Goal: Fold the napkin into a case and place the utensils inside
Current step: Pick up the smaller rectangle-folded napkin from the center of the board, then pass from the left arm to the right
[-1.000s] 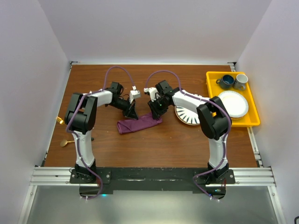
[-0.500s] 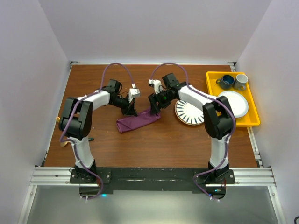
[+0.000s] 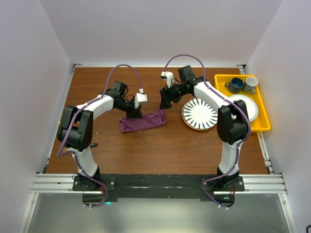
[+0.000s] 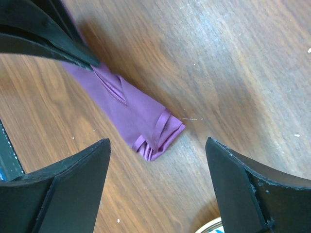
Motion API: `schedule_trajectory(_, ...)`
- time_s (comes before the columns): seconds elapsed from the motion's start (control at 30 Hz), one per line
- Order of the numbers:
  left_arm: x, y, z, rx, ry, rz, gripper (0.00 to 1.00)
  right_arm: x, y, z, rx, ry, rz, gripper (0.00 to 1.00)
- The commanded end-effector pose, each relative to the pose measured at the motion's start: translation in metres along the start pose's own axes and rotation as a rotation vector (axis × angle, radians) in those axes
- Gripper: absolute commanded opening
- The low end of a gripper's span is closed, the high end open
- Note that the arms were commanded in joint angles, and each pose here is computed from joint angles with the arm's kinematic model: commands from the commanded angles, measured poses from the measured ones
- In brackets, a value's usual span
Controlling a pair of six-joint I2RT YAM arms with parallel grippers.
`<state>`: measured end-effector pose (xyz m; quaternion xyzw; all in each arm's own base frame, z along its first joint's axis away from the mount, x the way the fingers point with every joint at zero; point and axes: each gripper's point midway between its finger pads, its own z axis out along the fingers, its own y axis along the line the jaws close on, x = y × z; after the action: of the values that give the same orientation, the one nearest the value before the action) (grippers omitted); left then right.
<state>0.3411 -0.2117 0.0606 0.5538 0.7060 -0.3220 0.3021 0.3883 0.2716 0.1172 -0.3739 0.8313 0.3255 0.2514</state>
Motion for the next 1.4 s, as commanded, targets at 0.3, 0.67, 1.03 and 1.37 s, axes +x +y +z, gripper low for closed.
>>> schedule_trajectory(0.3, -0.072, 0.013, -0.026, -0.157, -0.064, 0.446, 0.0, -0.053, 0.017, 0.007, -0.113, -0.079, -0.312, 0.89)
schedule_trajectory(0.67, -0.082, 0.035, -0.024, -0.27, -0.047, 0.539, 0.0, -0.053, 0.028, 0.021, -0.172, -0.059, -0.257, 0.86)
schedule_trajectory(1.03, -0.083, 0.036, -0.019, -0.252, -0.066, 0.518, 0.0, -0.034, 0.027, 0.047, -0.21, 0.0, -0.29, 0.77)
schedule_trajectory(1.37, -0.082, 0.034, -0.017, -0.239, -0.07, 0.498, 0.0, -0.037, 0.031, 0.059, -0.183, 0.001, -0.328, 0.53)
